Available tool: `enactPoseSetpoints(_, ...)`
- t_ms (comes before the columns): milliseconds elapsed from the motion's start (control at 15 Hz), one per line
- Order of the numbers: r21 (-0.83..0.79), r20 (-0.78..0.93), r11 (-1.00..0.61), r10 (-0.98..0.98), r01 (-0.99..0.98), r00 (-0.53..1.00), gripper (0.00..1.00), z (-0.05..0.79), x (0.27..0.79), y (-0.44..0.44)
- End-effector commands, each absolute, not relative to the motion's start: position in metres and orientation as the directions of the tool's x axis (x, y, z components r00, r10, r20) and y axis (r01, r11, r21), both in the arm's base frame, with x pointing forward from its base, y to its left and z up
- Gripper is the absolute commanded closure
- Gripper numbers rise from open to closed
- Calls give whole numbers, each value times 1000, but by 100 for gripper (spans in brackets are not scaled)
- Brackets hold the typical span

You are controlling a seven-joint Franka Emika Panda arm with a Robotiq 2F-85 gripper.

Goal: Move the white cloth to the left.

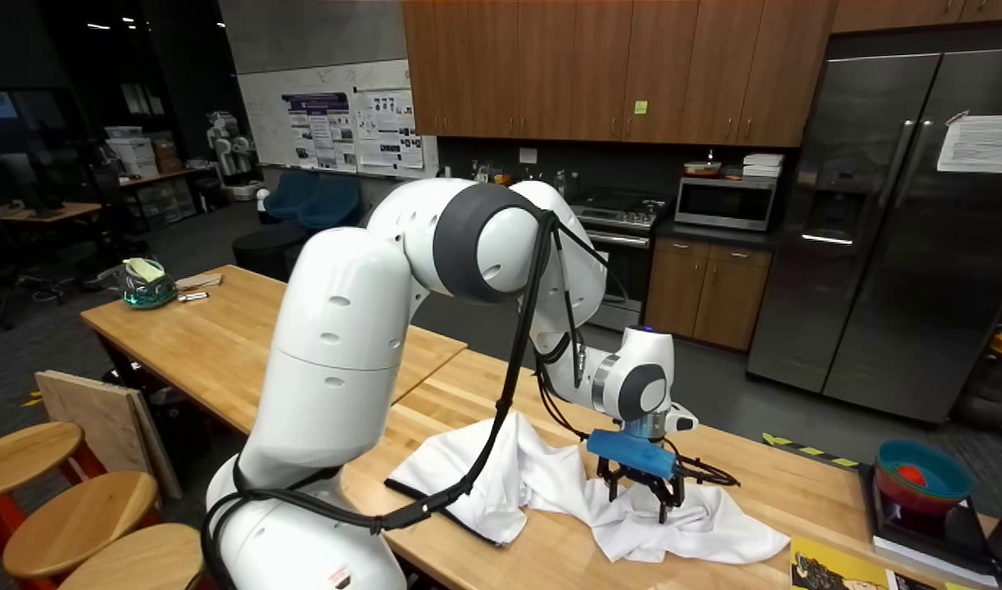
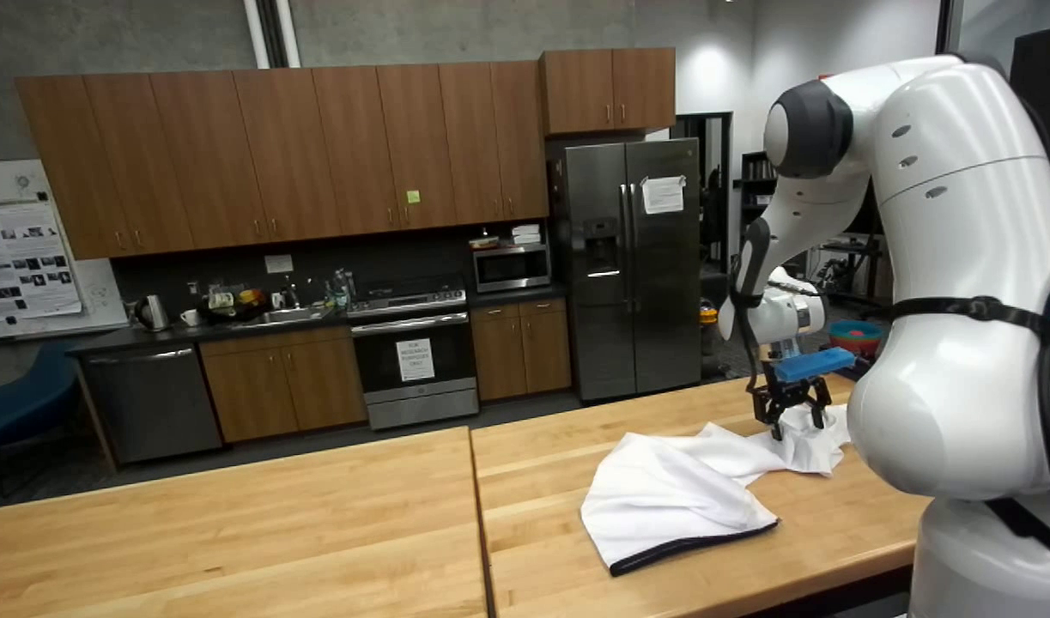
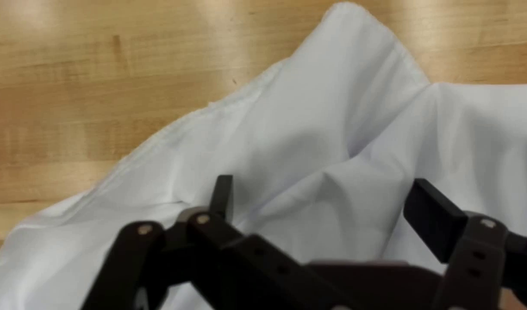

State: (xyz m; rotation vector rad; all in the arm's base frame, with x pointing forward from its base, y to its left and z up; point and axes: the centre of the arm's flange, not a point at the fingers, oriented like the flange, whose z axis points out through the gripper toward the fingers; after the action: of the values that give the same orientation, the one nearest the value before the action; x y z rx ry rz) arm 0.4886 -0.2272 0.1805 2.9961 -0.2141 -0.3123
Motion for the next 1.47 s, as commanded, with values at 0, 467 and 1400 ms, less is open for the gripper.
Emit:
enactPoseSetpoints(0, 159, -209, -977, -175, -143, 962, 27, 168, 484, -233)
enactPoseSetpoints(467, 123, -238, -983, -161, -135, 958, 79, 174, 478, -233)
enactPoseSetpoints(1400, -2, -179, -984, 177, 179, 968, 99, 319, 487, -179)
